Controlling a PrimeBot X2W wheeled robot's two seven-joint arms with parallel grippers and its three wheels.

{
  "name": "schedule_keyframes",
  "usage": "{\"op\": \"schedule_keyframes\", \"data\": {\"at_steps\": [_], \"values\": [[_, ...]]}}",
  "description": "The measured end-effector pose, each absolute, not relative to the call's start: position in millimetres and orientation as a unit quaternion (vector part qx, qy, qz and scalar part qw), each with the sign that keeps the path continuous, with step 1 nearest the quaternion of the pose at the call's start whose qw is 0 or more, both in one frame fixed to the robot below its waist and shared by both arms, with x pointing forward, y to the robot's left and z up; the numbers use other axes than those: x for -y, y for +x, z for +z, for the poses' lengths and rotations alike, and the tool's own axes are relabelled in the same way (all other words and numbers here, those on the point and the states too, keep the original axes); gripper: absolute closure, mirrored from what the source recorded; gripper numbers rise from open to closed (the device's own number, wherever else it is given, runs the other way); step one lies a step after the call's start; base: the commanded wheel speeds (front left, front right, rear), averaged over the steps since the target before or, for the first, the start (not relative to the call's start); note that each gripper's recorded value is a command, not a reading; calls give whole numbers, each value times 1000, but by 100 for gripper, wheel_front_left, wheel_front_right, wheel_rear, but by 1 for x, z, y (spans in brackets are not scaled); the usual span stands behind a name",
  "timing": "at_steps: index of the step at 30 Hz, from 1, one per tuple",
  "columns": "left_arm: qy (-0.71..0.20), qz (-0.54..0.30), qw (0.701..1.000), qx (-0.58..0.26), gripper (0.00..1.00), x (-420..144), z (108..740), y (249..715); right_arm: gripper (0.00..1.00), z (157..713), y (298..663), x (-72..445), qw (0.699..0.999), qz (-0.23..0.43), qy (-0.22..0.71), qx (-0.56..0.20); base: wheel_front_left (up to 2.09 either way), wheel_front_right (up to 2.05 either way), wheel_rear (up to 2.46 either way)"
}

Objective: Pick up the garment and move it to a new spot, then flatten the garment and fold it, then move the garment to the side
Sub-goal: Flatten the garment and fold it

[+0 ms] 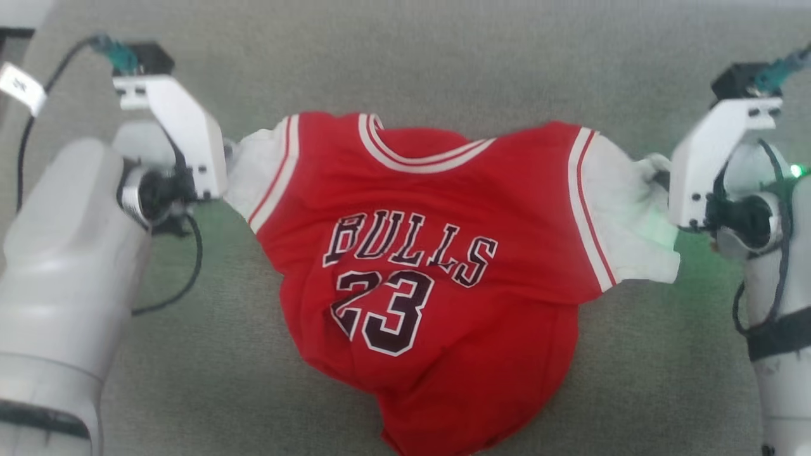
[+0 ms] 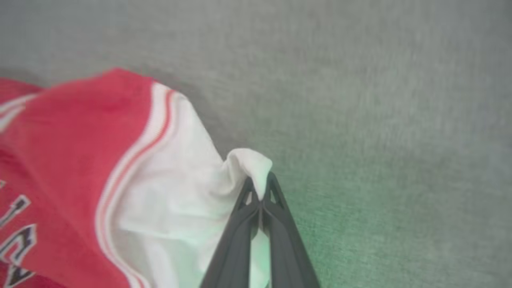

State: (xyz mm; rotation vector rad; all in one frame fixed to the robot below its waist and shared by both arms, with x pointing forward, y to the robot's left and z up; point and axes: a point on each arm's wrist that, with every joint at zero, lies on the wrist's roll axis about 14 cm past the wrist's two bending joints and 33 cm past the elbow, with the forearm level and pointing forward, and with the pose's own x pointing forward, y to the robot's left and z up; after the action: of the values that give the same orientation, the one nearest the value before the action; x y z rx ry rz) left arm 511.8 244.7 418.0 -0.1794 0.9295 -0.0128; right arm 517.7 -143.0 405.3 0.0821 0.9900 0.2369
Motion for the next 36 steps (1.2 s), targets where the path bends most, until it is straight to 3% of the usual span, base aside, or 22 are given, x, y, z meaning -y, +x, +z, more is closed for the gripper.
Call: {"op": "schedule_keyframes", "data": {"at_steps": [11,23,29,36], "values": [[-43,-42,957,-284,100,-233,579,547,100,563,551,126,950,136,35,-280,0,0,0],[-11,-67,991,-118,100,-214,754,529,100,737,528,122,986,147,28,-77,0,0,0],[-5,-75,994,-84,100,-207,791,519,100,781,516,130,989,141,26,-34,0,0,0],[-5,-74,995,-64,100,-208,783,542,100,784,544,133,991,131,14,4,0,0,0]]}}
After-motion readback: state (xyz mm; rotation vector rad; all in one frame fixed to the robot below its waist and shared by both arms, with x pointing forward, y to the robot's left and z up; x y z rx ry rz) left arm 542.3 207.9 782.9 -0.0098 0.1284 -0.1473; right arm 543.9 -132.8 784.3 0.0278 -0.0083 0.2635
